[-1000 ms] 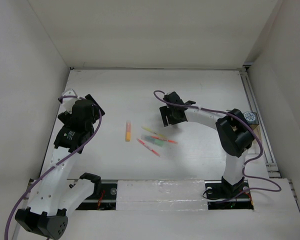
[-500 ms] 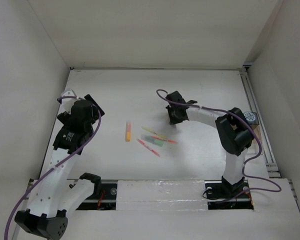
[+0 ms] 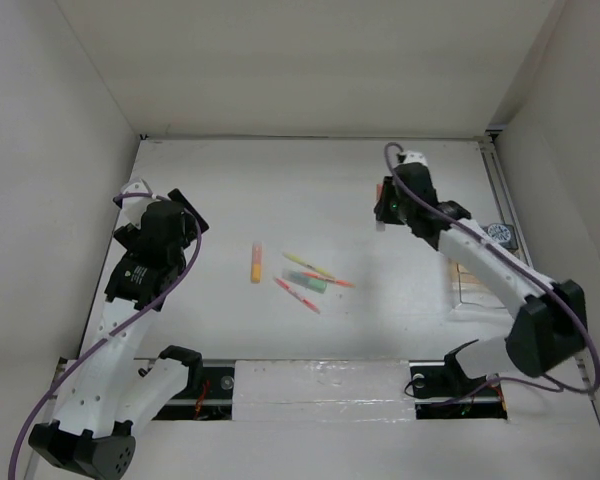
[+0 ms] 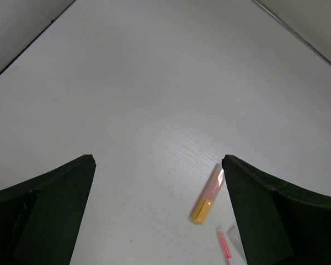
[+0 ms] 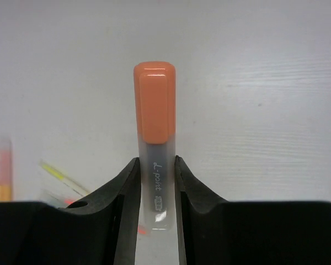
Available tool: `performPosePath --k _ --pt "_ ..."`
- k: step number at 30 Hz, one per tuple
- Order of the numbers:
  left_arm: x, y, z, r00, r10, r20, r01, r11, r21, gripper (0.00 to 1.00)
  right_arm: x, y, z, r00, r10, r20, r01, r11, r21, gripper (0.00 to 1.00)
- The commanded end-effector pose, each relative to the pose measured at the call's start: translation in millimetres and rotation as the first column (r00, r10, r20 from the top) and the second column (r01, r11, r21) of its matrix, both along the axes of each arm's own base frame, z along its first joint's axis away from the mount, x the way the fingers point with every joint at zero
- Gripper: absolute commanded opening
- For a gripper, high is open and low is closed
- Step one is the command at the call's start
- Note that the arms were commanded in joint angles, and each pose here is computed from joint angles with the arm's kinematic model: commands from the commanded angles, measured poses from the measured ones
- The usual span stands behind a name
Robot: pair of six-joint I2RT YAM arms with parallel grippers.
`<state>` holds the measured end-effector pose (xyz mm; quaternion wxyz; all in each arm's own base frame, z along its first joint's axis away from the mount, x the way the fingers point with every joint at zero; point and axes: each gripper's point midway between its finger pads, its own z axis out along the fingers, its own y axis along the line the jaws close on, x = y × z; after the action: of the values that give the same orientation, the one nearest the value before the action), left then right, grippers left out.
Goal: Sort the stationery into containers
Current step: Place the stationery into the container
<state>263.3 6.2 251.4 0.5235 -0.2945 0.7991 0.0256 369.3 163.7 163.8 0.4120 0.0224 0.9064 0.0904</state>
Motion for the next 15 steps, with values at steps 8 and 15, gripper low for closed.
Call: performPosePath --k 8,15 --pt "1 -2 5 1.000 -0.013 0.027 0.014 1.000 -0.013 1.00 -53 -179 23 0.784 -0.616 0.078 0.584 0.775 0.242 0.00" --pt "3 -2 3 1.000 -0.014 0.018 0.014 1.000 -0.010 1.00 -92 -239 27 0.609 -0.790 0.071 0.739 0.598 0.309 0.00"
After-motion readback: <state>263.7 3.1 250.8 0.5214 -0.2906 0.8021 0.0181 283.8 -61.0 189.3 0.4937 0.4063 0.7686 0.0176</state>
